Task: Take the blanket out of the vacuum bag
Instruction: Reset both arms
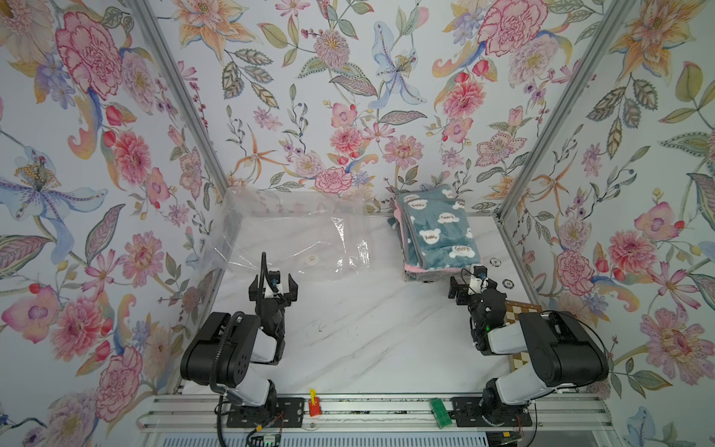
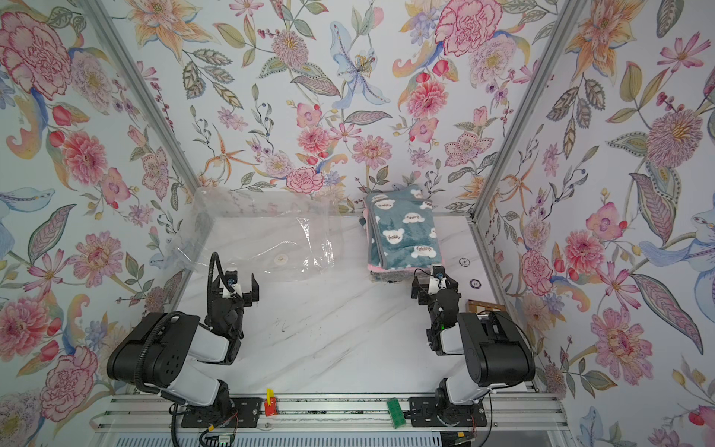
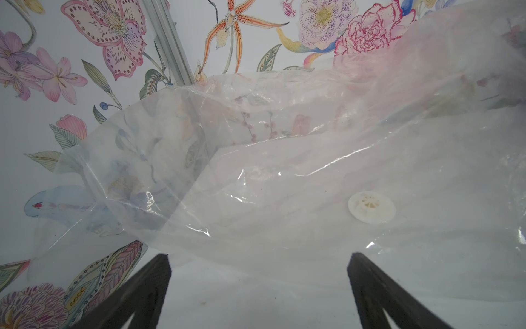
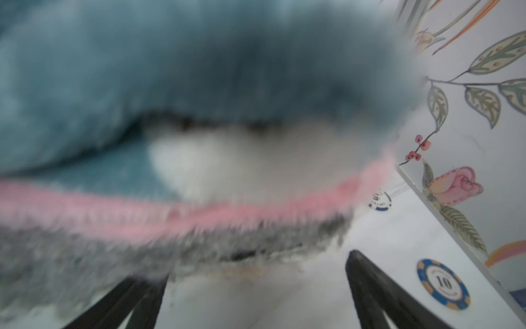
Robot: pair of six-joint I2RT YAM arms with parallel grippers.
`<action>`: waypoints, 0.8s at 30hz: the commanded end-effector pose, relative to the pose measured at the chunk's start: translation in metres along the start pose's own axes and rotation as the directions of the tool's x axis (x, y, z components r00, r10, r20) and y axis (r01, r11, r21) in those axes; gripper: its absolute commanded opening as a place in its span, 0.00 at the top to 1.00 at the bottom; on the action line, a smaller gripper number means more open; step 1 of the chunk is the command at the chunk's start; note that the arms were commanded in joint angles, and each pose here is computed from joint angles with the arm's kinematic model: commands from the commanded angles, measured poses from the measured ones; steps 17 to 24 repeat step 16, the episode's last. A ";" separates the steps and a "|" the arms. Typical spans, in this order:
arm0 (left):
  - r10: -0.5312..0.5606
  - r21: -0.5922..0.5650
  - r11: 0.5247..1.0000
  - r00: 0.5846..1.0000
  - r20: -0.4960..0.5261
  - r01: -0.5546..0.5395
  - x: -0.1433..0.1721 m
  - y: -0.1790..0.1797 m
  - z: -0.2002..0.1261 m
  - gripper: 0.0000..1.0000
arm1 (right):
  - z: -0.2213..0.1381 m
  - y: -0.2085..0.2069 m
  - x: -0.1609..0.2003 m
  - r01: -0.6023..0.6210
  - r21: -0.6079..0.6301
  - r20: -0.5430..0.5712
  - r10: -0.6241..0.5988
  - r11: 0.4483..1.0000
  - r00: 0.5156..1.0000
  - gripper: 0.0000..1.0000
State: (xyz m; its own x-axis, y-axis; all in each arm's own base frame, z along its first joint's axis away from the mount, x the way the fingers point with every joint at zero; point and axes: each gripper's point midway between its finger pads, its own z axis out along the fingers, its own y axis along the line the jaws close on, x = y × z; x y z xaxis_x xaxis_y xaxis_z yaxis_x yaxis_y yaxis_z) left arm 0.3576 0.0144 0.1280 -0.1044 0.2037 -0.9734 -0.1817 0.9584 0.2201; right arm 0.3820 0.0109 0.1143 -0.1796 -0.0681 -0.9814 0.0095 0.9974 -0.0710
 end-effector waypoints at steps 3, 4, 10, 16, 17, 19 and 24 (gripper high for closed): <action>-0.005 -0.009 1.000 0.999 0.054 0.005 -0.012 0.003 0.000 0.01 | 0.001 -0.008 0.007 0.007 0.050 -0.036 -0.005 0.999 0.999 0.01; -0.006 -0.011 1.000 0.999 0.051 0.006 -0.012 0.004 0.001 0.01 | 0.001 -0.009 0.006 0.007 0.051 -0.034 -0.005 0.999 0.999 0.01; -0.006 -0.010 1.000 0.999 0.054 0.007 -0.013 0.003 0.001 0.01 | 0.004 -0.007 0.007 -0.002 0.025 -0.046 0.004 1.000 0.999 0.01; -0.006 -0.011 1.000 0.999 0.052 0.007 -0.012 0.004 0.001 0.01 | -0.006 -0.019 0.005 -0.041 0.065 -0.006 0.041 0.997 0.999 0.01; -0.006 -0.011 1.000 0.999 0.052 0.007 -0.012 0.004 0.001 0.01 | -0.006 -0.019 0.005 -0.041 0.065 -0.006 0.041 0.997 0.999 0.01; -0.006 -0.011 1.000 0.999 0.052 0.007 -0.012 0.004 0.001 0.01 | -0.006 -0.019 0.005 -0.041 0.065 -0.006 0.041 0.997 0.999 0.01; -0.006 -0.011 1.000 0.999 0.052 0.007 -0.012 0.004 0.001 0.01 | -0.006 -0.019 0.005 -0.041 0.065 -0.006 0.041 0.997 0.999 0.01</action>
